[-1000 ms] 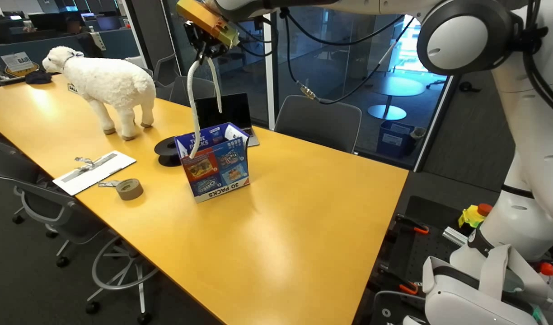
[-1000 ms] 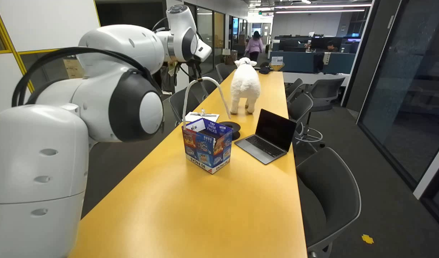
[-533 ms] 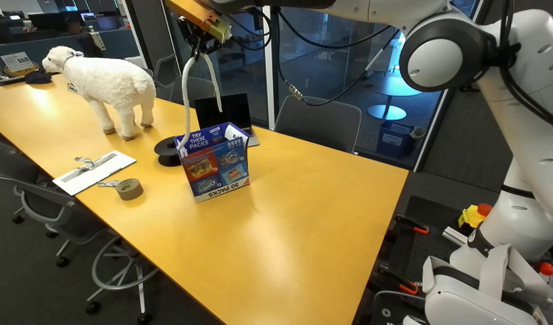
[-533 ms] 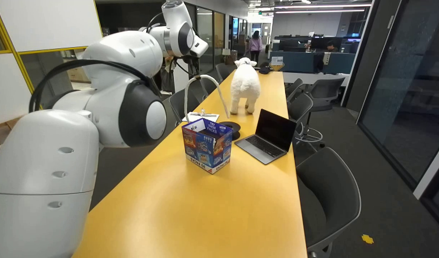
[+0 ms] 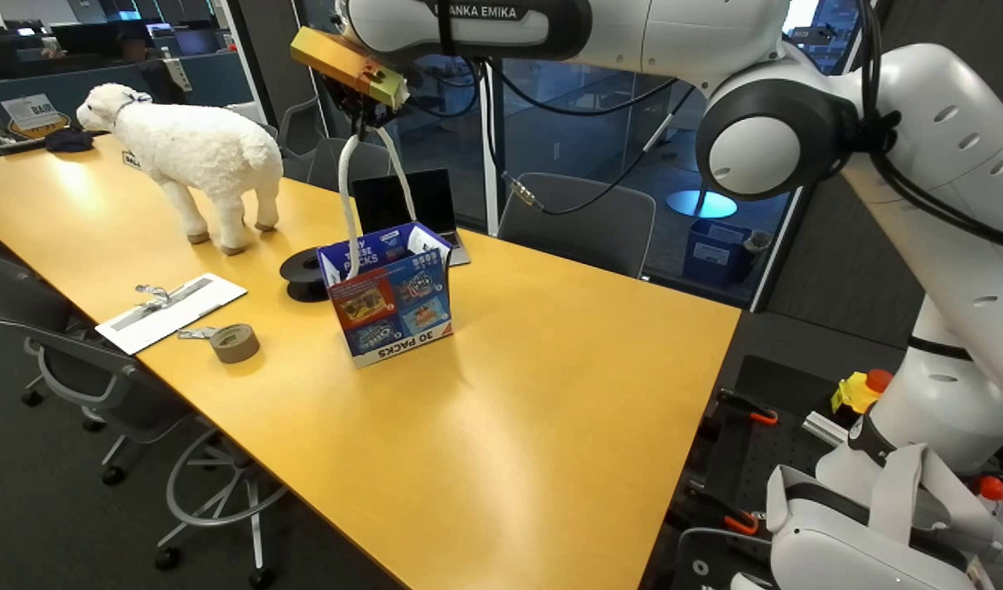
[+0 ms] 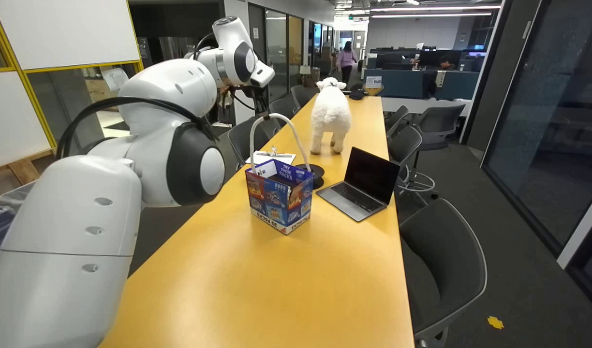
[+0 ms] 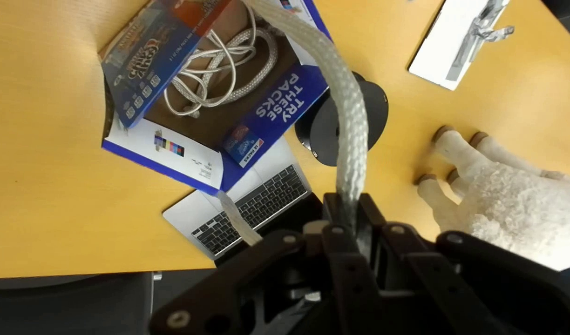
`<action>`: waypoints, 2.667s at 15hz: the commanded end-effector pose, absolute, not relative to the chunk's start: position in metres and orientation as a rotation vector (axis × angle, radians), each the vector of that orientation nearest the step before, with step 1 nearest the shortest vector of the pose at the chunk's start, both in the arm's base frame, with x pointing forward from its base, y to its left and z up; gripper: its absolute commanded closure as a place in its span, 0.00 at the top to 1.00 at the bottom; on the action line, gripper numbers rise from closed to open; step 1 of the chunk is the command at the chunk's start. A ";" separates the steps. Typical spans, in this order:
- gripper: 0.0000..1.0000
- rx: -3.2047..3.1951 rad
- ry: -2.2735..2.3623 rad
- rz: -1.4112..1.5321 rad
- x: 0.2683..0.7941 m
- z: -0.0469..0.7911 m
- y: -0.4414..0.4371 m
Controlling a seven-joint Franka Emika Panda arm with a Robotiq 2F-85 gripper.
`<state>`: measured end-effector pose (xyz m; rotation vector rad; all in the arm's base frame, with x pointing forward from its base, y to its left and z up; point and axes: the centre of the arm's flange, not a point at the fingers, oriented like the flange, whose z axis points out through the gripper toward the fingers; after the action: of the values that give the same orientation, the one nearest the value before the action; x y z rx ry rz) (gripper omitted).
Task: Put the white ropes inside the blue box
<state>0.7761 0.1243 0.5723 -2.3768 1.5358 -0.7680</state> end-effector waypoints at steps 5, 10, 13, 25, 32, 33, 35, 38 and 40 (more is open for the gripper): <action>0.08 -2.443 1.569 -0.732 0.804 0.586 0.161; 0.17 -2.510 1.566 -0.660 0.800 0.571 0.181; 0.50 -2.537 1.573 -0.628 0.802 0.560 0.183; 1.00 -2.859 1.333 -0.400 0.725 0.521 0.136; 1.00 -3.073 0.863 -0.153 0.675 0.542 0.047; 1.00 -3.084 0.790 -0.131 0.671 0.544 0.033; 1.00 -3.106 0.647 -0.066 0.660 0.546 0.004; 1.00 -3.118 0.434 0.032 0.636 0.547 -0.037; 1.00 -3.122 0.288 0.099 0.615 0.548 -0.062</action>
<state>0.6827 -0.0318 0.5520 -3.1330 0.4953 0.0071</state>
